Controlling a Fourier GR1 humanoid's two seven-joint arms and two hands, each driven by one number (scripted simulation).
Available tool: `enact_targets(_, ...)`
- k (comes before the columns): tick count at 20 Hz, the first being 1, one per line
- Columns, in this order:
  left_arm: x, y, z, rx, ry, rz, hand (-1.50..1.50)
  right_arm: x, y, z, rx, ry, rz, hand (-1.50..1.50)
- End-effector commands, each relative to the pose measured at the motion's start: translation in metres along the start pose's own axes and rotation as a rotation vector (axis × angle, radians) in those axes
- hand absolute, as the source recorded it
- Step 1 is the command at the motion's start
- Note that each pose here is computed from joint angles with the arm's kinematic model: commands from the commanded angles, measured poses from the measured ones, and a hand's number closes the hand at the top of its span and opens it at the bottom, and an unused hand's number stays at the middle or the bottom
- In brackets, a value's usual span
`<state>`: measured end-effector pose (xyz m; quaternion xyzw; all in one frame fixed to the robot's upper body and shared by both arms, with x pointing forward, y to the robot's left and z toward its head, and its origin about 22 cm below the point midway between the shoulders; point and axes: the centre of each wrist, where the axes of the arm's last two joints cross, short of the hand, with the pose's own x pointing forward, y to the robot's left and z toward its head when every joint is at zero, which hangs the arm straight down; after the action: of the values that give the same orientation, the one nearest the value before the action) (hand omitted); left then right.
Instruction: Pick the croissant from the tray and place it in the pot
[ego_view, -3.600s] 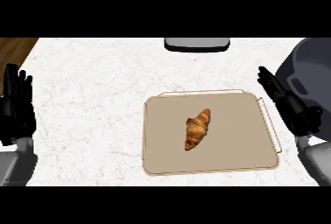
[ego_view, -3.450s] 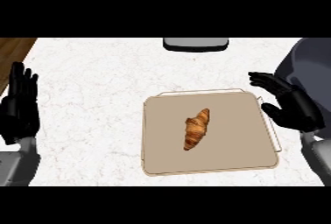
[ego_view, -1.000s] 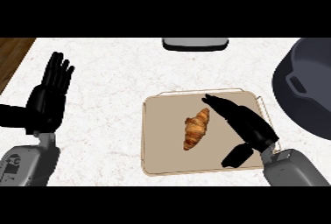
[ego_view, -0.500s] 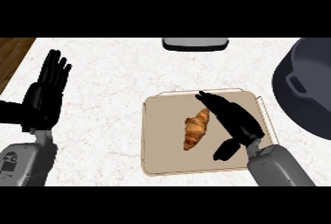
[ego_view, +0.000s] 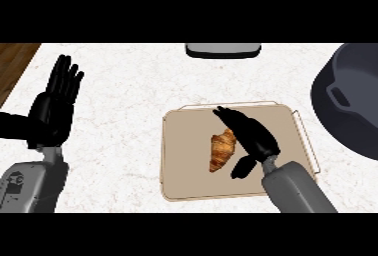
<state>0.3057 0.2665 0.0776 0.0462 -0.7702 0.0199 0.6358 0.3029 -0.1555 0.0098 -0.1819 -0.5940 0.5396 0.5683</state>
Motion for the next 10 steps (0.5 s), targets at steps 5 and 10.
enact_targets(5, -0.005, -0.005, -0.007, 0.001, -0.004, -0.005, 0.0, 0.008, 0.027, -0.03, 0.009, -0.038, -0.02, -1.5)
enact_targets(10, 0.012, -0.012, -0.013, 0.005, -0.018, -0.001, 0.0, 0.022, 0.042, -0.035, 0.04, -0.18, 0.067, 1.5)
